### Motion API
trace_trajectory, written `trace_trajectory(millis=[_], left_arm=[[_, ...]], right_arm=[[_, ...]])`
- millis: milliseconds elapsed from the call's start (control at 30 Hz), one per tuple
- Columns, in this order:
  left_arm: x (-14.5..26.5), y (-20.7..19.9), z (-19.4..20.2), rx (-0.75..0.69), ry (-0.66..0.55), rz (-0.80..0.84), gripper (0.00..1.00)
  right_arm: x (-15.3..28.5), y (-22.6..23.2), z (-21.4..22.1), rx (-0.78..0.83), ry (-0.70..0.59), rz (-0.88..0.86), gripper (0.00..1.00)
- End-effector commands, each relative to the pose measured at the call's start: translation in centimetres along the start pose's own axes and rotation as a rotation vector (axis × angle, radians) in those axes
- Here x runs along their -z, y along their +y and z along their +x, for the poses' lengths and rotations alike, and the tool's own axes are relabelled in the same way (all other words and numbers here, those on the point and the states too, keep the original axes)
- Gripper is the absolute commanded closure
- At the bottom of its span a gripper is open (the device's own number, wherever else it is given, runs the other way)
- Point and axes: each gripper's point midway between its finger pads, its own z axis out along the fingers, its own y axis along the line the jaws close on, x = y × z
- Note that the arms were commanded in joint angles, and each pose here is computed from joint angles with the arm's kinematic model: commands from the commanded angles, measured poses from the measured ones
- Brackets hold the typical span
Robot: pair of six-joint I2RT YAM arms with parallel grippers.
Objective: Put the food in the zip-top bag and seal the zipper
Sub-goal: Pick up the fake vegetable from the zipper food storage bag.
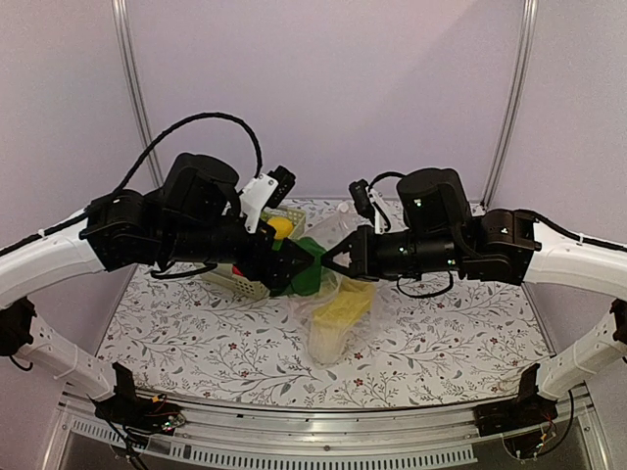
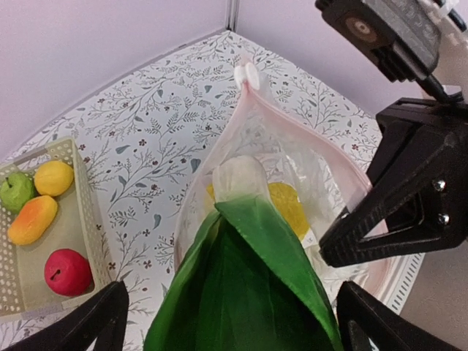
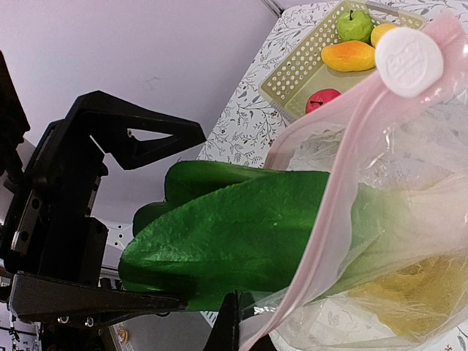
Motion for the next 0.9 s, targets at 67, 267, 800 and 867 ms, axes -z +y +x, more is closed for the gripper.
trace_trajectory(millis=[67, 267, 800, 867], left_arm=[[1.8, 0.3, 1.9, 0.119, 0.078, -0.011, 0.0], [1.4, 0.8, 4.2, 0.168, 0.145, -0.037, 0.0], [0.7, 0.5, 6.0, 0.207, 0.202, -0.028, 0.49], [0.7, 0.4, 6.1, 0.213, 0.196, -0.022, 0.66]], right_arm=[[0.0, 0.1, -0.3, 0.023, -0.006, 0.025, 1.0], [-0.4, -0.7, -0.2, 0.035, -0.008, 0.066, 1.0], [-0.4, -1.0, -0.1, 0.066, -0.007, 0.096, 1.0], [-0.4, -0.7, 0.0, 0.082, -0.003, 0.097, 1.0]])
